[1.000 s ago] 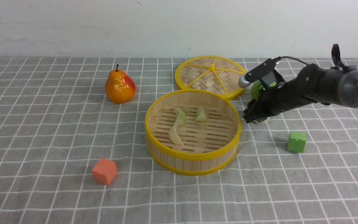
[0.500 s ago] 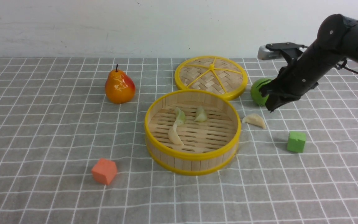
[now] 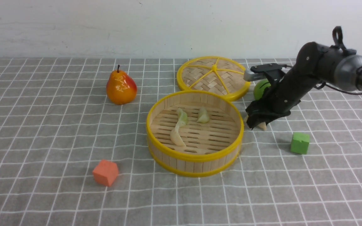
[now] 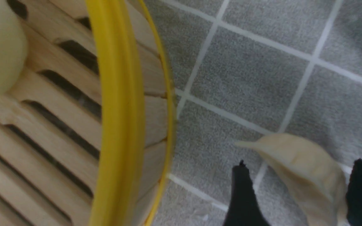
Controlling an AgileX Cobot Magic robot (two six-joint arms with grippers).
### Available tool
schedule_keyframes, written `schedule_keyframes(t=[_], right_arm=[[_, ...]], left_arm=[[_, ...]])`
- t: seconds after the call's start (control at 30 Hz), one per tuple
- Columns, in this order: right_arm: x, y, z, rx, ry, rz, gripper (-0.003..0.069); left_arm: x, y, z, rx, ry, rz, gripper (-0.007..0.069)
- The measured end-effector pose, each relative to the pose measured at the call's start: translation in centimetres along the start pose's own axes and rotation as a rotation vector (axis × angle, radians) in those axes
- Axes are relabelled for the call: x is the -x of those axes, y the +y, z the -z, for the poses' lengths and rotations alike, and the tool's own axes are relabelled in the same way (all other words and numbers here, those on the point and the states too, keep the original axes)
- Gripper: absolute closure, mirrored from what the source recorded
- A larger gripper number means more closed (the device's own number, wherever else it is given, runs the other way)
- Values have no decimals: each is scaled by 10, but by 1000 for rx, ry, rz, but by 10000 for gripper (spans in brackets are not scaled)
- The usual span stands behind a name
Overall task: Put the dumplings into the steamer on the table with the grey tablecloth.
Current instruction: 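Reach for and grasp a dumpling lying on the table beside the steamer, then place the dumpling in the bamboo steamer basket with the right gripper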
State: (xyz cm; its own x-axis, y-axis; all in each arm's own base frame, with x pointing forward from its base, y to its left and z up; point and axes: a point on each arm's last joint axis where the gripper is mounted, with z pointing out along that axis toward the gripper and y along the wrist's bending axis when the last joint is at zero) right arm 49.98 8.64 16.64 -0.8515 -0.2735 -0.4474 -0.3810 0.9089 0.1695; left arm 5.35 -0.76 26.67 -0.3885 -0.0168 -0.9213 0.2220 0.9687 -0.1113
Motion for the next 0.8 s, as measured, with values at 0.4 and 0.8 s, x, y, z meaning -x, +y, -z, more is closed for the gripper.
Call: schedule_keyframes(t=[0.4,0.8], right_arm=[[17,19,69,67,-15,-35,482],[20,148,79,265,4,59,482]], left_arm=[[0,0,0,0,0,0,524],[2,-1,0,-9,-19,0,513]])
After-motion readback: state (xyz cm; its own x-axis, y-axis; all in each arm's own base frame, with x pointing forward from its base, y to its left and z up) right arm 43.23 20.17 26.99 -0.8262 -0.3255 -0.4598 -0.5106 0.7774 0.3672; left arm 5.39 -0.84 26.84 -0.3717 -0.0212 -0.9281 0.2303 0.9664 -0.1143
